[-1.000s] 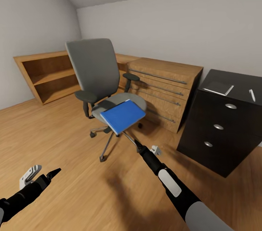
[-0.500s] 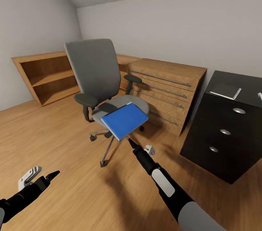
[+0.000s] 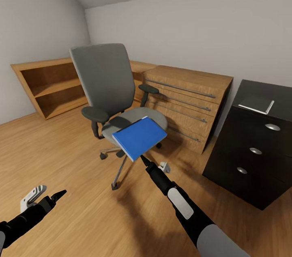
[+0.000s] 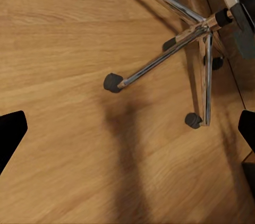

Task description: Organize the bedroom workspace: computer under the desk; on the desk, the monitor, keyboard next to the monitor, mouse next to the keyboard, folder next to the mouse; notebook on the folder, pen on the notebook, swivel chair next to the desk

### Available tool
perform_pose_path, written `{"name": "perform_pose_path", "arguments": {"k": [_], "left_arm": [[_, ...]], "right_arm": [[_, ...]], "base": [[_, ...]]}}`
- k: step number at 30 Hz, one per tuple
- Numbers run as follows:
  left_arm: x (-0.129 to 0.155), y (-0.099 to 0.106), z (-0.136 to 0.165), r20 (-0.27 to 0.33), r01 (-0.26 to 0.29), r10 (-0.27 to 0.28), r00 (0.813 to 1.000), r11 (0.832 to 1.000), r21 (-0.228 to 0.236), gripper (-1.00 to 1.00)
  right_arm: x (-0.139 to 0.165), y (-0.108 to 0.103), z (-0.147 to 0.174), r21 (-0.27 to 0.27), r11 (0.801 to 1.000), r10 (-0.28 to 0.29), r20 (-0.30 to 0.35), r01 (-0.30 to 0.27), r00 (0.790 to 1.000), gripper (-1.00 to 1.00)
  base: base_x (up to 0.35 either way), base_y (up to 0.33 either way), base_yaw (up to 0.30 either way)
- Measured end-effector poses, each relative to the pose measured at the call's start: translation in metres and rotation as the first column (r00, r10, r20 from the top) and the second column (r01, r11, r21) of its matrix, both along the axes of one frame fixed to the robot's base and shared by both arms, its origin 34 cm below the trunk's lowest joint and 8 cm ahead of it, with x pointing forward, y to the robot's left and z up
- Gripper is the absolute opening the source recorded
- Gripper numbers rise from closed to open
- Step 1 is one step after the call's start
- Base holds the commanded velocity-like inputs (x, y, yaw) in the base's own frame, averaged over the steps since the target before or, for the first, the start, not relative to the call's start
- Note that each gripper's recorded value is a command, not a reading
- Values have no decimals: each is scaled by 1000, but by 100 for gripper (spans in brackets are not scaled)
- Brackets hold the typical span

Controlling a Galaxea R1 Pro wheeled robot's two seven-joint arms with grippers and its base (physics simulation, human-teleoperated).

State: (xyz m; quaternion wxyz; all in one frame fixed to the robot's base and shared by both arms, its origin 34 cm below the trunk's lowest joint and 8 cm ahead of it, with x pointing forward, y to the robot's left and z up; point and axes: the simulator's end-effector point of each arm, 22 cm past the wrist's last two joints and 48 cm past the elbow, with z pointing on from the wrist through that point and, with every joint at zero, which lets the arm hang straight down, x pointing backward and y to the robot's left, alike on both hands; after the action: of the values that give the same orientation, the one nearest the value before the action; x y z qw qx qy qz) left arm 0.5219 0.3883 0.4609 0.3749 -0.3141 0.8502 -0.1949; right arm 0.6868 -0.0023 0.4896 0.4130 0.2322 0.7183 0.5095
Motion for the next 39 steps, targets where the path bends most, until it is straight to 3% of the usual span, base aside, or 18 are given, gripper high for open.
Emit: {"name": "perform_pose_path", "arguments": {"k": [25,39], "left_arm": [[0,-1,0,-1,0,0,1000,1000,-1,100],[0,0,0,-1,0,0,1000,1000,-1,100]], "right_arm": [[0,1,0,0,1000,3,0,-3,1000,100],[-4,16,6,20,1000,17,2,-17,1000,100]], "base": [[76,0,0],[0,0,0]]}}
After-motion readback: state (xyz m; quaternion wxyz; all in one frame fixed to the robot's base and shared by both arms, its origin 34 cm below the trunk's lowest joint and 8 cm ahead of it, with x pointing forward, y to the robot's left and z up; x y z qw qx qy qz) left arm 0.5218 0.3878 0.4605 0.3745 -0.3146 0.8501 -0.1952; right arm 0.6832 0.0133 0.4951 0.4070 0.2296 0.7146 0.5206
